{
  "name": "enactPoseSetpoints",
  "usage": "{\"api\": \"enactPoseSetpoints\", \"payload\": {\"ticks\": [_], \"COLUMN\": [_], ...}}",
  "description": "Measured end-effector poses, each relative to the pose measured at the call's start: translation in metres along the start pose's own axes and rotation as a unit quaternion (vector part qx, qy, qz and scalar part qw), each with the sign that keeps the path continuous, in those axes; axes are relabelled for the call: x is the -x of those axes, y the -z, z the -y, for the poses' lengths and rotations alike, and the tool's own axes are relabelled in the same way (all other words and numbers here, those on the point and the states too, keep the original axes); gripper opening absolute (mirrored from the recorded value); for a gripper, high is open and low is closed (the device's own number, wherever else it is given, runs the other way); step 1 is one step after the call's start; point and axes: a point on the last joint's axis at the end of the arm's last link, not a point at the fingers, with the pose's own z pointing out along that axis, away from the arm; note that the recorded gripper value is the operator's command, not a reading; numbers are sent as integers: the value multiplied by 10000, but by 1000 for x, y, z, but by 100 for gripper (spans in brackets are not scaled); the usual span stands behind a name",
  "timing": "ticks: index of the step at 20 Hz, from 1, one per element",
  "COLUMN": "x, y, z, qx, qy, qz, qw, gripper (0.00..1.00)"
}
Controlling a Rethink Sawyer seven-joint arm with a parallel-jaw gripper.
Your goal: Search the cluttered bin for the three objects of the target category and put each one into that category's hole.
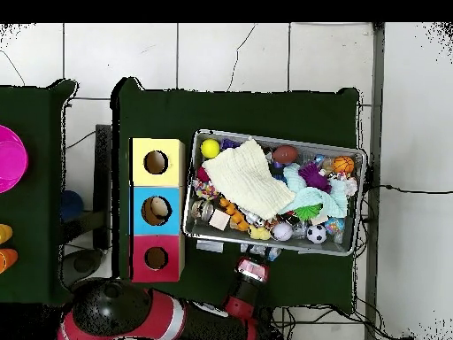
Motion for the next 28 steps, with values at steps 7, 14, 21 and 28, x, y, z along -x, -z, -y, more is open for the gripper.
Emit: {"api": "enactPoseSetpoints", "payload": {"ticks": [7, 14, 21, 28], "x": [3, 4, 3, 3], "y": [-1, -1, 0, 0], "z": [6, 9, 14, 14], "qx": [30, 9, -55, -56], "qy": [-118, -165, -169, -169], "qz": [-164, -226, -263, -263], "qw": [9998, 9996, 9995, 9995], "gripper": [100, 100, 0, 0]}}
